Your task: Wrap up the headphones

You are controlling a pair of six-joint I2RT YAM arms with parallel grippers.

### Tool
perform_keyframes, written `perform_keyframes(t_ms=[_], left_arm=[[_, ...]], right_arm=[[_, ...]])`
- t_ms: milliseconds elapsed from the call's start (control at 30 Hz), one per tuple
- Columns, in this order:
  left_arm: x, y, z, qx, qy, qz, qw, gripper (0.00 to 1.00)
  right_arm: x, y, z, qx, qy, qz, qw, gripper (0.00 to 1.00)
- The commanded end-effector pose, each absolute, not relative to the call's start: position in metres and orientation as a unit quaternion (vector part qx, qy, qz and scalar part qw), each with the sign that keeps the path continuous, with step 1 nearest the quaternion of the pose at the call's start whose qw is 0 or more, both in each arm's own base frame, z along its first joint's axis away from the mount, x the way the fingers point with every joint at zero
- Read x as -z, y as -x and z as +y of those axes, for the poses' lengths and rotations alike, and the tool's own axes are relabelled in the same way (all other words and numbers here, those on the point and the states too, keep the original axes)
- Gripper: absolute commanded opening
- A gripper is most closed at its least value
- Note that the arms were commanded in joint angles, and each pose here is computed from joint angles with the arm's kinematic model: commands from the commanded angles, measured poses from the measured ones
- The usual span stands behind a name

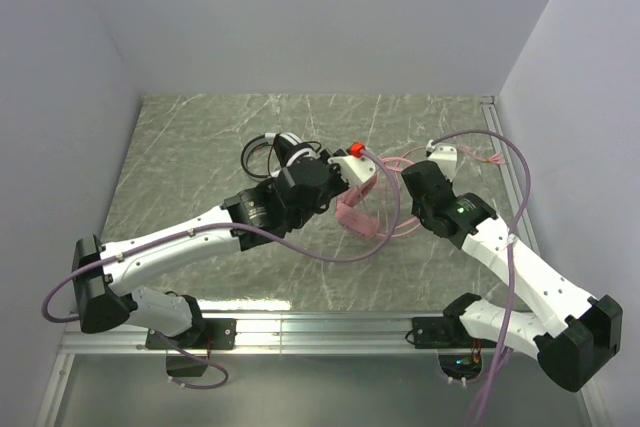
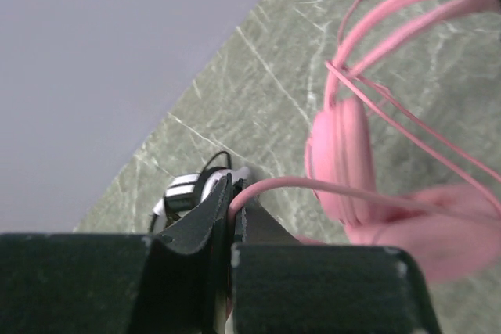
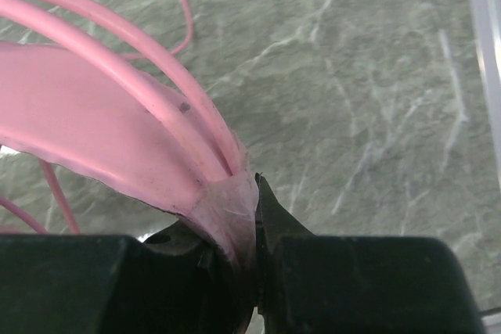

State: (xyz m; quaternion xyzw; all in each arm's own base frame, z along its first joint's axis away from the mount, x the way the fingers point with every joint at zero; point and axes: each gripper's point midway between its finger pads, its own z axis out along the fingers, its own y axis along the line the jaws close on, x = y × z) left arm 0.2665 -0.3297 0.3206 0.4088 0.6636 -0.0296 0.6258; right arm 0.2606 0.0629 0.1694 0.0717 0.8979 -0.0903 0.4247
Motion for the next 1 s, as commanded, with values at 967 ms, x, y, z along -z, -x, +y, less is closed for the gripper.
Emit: perform_keyframes(t_ms=[967], left_arm=[[-0.353,-0.336,-0.351,0.276,-0.417,0.546,0.672,0.11]], right_arm=[[-0.232,-0.205,0.147,-0.175,0.104,0.881,0.428,0.0]])
